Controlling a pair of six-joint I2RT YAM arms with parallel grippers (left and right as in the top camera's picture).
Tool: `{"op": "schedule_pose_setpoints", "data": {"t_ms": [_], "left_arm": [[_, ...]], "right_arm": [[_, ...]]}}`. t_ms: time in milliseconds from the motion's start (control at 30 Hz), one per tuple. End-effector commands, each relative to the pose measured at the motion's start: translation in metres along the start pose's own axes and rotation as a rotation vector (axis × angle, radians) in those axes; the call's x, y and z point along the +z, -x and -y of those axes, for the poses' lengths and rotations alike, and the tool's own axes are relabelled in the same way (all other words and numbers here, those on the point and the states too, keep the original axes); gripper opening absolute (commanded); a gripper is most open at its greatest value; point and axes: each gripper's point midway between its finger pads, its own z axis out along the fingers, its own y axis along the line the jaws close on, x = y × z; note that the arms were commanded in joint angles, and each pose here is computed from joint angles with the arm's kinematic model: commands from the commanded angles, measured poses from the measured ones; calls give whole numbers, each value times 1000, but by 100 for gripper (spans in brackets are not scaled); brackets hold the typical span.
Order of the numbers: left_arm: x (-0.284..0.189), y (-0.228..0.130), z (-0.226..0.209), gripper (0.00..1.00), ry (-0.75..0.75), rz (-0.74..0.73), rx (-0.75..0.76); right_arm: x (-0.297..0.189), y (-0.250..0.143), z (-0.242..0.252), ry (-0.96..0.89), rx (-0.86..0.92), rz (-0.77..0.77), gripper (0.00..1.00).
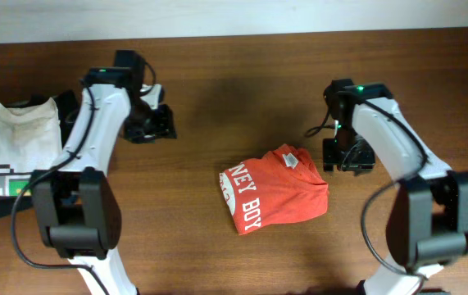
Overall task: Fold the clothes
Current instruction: 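Grasp the folded red shirt with the left gripper and place it on the stack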
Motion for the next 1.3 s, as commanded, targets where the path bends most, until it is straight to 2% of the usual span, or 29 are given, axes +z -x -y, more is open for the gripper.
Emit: {"op": "schedule_pose_setpoints", "data": {"t_ms": [0, 133, 233, 333, 433, 500, 533, 600, 700, 733, 800, 833, 867, 933, 1067, 1100, 1167, 1200, 1233, 1267], "left_arm": [[14, -15, 37, 56, -16, -35, 93], [56, -45, 76, 56, -14, -138, 205], [96, -66, 106, 56, -7, -182, 308], [123, -91, 114, 56, 24, -283, 347], [108, -138, 95, 55, 96, -485, 312], [86, -170, 81, 54, 150, -641, 268], [79, -178, 78, 54, 164, -683, 257], [72, -182, 77, 47, 172, -704, 251], [56, -118, 91, 47, 84, -426, 275], [45, -85, 101, 50, 12, -289, 319], [42, -55, 133, 70, -204, -153, 473], [47, -49, 142, 77, -266, -129, 500], [52, -49, 154, 77, -344, -130, 544], [77, -56, 171, 79, -482, -172, 582], [128, -82, 199, 79, -716, -317, 513], [140, -96, 204, 76, -722, -367, 512], [149, -115, 214, 55, -714, -417, 537], [148, -118, 221, 17, -715, -417, 558], [147, -115, 224, 0, -714, -407, 570], [144, -105, 224, 0, -696, -379, 581]], "right_arm": [[-31, -23, -61, 385, -230, -20, 58], [-4, -41, -61, 389, -216, -99, 58], [24, -38, -64, 392, -218, -76, 58], [47, -33, -61, 361, -222, -42, 58], [57, 7, -23, 118, -88, 106, 63], [50, 48, -22, 90, -74, 276, 62], [47, 56, -22, 88, -72, 313, 62], [46, 55, -22, 86, -72, 304, 67], [28, 44, -5, 45, -48, 267, 67], [7, 44, 8, 39, -11, 288, 70], [-30, 39, 29, 49, 43, 331, 77], [-42, 30, 37, 48, 59, 332, 84], [-46, 22, 39, 47, 63, 322, 87], [-43, 5, 41, 39, 56, 262, 87], [-41, -5, 42, 33, 52, 217, 87], [-41, -5, 42, 33, 52, 217, 87], [-41, -5, 42, 33, 52, 217, 87], [-41, -5, 42, 33, 52, 217, 87], [-41, -5, 42, 33, 52, 217, 87], [-41, -5, 42, 33, 52, 218, 88]]}}
